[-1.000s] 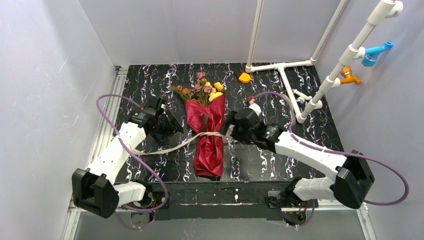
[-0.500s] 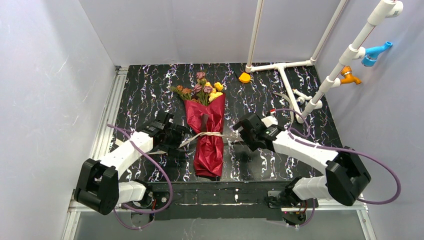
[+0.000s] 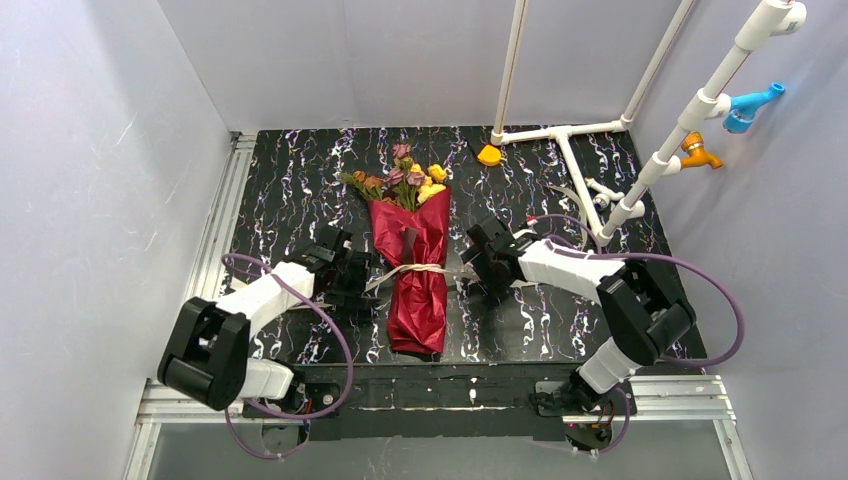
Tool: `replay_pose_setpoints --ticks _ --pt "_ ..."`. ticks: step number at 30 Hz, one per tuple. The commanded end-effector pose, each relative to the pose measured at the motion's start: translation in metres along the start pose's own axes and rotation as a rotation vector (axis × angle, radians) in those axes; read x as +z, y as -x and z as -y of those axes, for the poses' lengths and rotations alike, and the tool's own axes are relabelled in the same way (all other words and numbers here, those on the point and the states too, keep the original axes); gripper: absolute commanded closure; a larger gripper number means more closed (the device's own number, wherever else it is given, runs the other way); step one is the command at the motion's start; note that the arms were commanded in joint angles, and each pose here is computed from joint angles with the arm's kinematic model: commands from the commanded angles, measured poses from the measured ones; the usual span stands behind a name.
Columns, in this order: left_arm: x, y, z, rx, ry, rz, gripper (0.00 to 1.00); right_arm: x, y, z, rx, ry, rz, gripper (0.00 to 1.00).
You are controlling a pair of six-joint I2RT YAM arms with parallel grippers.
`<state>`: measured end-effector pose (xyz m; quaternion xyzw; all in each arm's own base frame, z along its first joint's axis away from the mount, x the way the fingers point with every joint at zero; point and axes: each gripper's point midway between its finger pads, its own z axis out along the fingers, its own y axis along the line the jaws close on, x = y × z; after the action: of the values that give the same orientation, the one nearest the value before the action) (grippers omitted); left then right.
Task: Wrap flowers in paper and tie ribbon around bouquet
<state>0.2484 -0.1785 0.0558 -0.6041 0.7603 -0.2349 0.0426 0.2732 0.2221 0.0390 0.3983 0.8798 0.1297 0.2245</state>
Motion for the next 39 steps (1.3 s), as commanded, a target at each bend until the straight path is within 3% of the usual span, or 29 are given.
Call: replay_pose_setpoints --ticks 1,5,11,13,15,21,25,30,39 --pt "0.010 0.002 -0.004 -0.028 0.048 0.012 0.33 0.003 -0.009 -0.022 -0.044 0.043 -0.053 0.24" --pt "0.013 0.010 -0.005 -0.036 0.063 0.060 0.38 0.011 -0.016 -0.019 -0.085 0.025 -0.082 0.40" --pt "0.036 0.009 -0.012 -0.054 0.081 0.018 0.69 0.019 -0.024 -0.012 -0.107 0.011 -0.121 0.84" --pt "0.044 0.007 -0.013 -0.050 0.068 -0.003 0.85 0.020 -0.025 -0.014 -0.121 0.026 -0.129 0.99" --pt "0.048 0.004 -0.008 -0.036 0.034 -0.027 1.00 0.020 -0.024 -0.017 -0.140 0.052 -0.134 0.99" --pt "0.040 0.001 0.012 0.057 -0.046 -0.064 1.00 0.002 -0.013 -0.051 -0.335 0.286 -0.073 0.99" --pt "0.028 0.033 0.002 0.091 -0.028 -0.046 1.00 -0.012 0.015 -0.053 -0.333 0.482 -0.041 0.99" --pt "0.013 0.111 -0.039 0.056 -0.017 0.004 1.00 -0.003 0.058 0.001 -0.277 0.482 -0.050 0.99" --pt "-0.003 0.156 -0.046 0.073 -0.010 0.049 1.00 -0.004 0.086 0.038 -0.250 0.446 -0.010 0.99"
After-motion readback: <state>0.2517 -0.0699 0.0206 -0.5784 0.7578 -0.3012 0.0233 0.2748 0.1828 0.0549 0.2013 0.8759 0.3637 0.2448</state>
